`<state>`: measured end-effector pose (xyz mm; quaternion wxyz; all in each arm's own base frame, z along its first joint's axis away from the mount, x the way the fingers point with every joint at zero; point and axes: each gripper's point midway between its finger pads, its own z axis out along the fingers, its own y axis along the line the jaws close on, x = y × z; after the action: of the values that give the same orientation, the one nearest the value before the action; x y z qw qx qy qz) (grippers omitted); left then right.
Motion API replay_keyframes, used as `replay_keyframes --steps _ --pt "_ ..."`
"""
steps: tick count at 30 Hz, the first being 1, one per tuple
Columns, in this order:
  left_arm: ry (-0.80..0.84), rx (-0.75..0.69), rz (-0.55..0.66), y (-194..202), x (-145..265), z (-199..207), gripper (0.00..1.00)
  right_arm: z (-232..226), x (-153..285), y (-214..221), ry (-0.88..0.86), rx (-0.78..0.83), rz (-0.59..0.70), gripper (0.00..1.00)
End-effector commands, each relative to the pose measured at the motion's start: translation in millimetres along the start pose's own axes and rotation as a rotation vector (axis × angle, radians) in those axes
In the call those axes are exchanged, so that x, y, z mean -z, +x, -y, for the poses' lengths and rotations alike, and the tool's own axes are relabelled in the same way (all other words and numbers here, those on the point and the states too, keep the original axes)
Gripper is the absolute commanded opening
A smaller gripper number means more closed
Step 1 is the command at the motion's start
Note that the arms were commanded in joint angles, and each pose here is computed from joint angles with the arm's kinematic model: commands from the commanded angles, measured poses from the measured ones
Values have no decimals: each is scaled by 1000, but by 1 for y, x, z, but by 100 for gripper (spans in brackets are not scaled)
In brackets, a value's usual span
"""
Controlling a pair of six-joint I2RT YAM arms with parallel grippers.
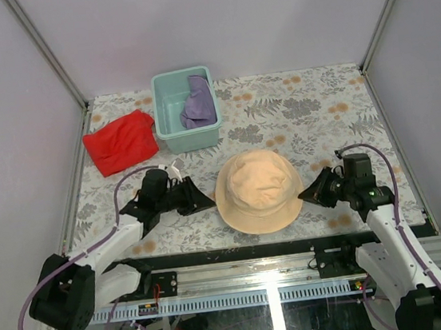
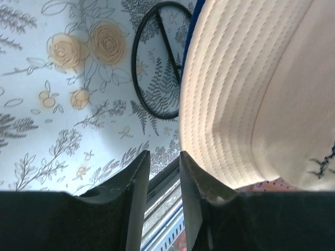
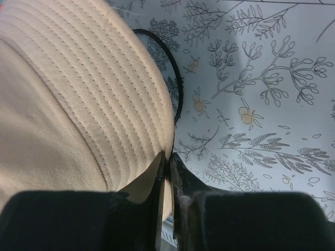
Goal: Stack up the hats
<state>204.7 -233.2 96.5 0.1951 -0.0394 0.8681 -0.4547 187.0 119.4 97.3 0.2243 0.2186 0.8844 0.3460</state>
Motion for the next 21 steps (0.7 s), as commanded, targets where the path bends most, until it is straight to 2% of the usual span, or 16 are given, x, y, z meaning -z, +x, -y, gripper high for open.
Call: replay_keyframes --steps 1,6,10,17,21 --pt "-80 32 11 11 11 -18 29 10 5 -5 76 19 14 14" --pt "-80 47 40 7 15 -18 29 6 9 -8 81 43 19 43" --pt "-91 54 94 -9 21 -13 30 7 16 -12 117 70 34 54" --pt "-99 52 202 -64 34 9 36 8 36 -29 203 113 112 56" --pt "-68 2 149 -91 15 24 34 -4 40 -31 169 100 124 51"
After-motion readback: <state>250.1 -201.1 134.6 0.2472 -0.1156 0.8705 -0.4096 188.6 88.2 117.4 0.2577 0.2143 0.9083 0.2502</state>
